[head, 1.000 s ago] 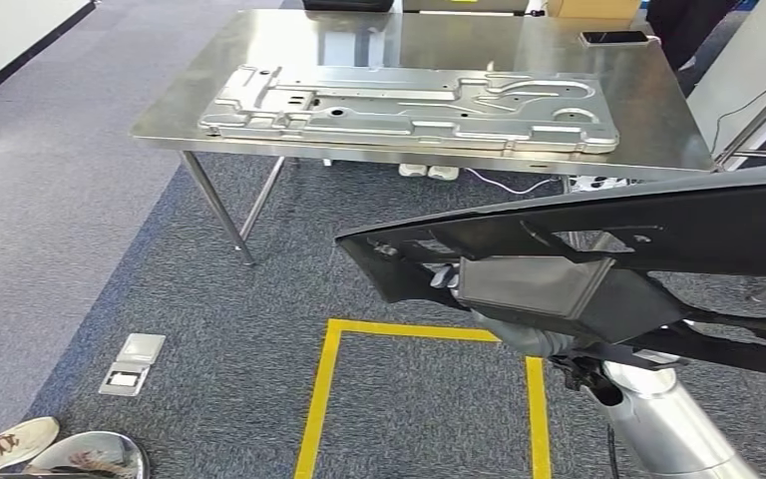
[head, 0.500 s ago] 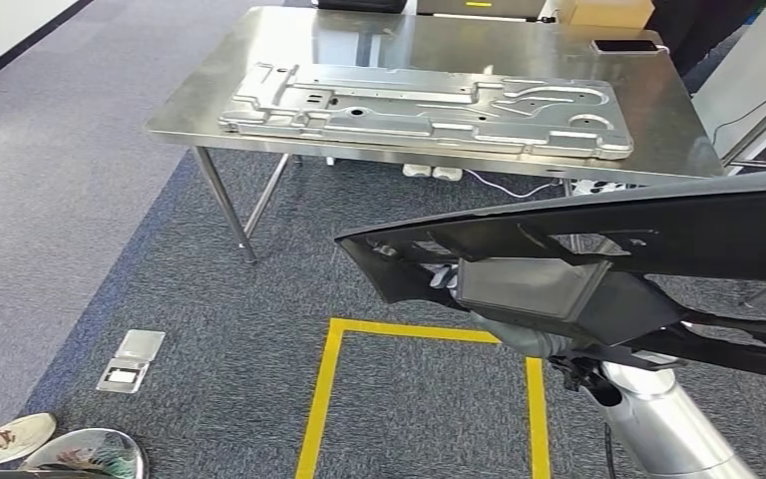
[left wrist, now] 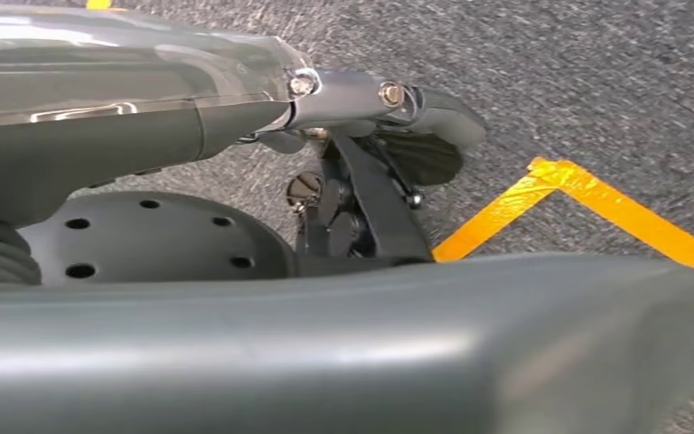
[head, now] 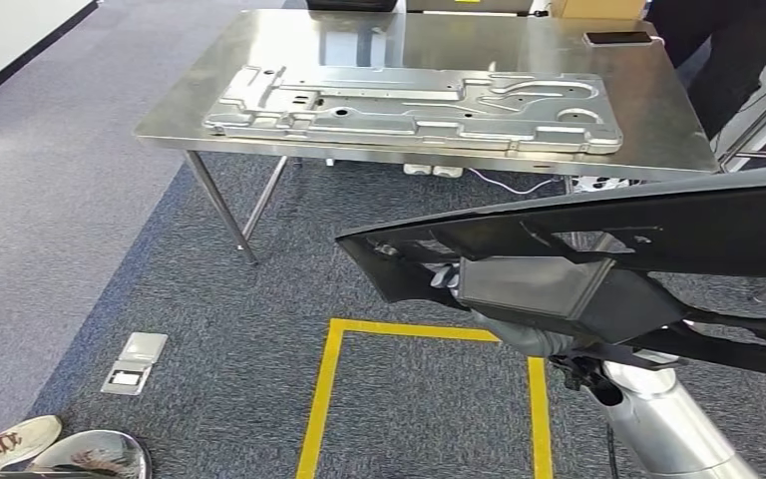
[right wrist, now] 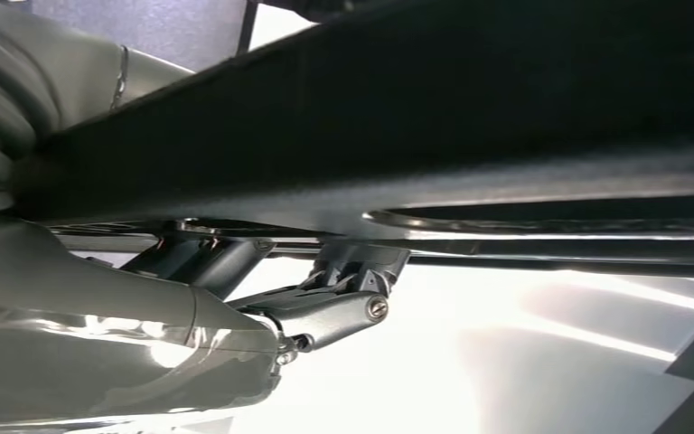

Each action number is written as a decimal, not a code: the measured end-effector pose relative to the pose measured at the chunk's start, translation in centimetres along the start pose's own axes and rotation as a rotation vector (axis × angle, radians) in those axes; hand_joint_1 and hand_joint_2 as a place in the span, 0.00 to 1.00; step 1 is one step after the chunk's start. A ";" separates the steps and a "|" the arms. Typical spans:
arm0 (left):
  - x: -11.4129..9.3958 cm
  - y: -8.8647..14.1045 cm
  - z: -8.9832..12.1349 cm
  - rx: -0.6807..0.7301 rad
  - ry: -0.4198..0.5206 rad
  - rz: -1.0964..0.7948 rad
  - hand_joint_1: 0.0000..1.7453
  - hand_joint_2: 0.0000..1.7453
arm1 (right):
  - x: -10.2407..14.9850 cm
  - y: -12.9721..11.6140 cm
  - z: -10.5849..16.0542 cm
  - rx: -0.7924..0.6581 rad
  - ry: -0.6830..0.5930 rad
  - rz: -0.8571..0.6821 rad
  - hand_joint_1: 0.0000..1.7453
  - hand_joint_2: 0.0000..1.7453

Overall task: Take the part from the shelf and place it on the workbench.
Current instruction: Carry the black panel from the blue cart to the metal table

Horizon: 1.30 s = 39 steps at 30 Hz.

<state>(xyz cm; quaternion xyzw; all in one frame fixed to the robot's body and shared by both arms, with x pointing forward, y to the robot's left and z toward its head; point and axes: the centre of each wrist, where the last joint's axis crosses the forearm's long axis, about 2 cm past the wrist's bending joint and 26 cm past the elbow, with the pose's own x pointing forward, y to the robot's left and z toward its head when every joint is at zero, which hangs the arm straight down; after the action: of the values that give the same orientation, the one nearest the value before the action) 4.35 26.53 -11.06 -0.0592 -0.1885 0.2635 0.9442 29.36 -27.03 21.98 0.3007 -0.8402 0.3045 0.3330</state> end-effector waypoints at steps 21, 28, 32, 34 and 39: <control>0.0 -0.1 0.0 -0.002 -0.001 0.000 0.00 1.00 | 0.0 0.0 0.1 -0.002 0.002 -0.001 1.00 1.00; 0.0 -0.1 0.0 -0.001 0.001 0.000 0.00 1.00 | 0.0 0.0 0.0 -0.001 0.001 -0.001 1.00 1.00; 0.0 0.0 0.0 -0.001 -0.001 0.000 0.00 1.00 | 0.0 0.0 0.0 0.000 -0.001 0.000 1.00 1.00; 0.1 0.0 0.0 -0.001 -0.002 0.000 0.00 1.00 | 0.0 0.0 0.0 0.000 -0.002 0.001 1.00 1.00; 0.1 -0.1 0.0 -0.001 -0.002 0.000 0.00 1.00 | 0.1 -0.1 -0.1 0.000 -0.004 0.004 1.00 1.00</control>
<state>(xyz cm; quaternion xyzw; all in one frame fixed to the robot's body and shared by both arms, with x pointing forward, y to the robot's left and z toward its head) 4.47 26.54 -11.04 -0.0593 -0.1898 0.2635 0.9440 29.44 -27.06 22.16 0.2997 -0.8415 0.3047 0.3305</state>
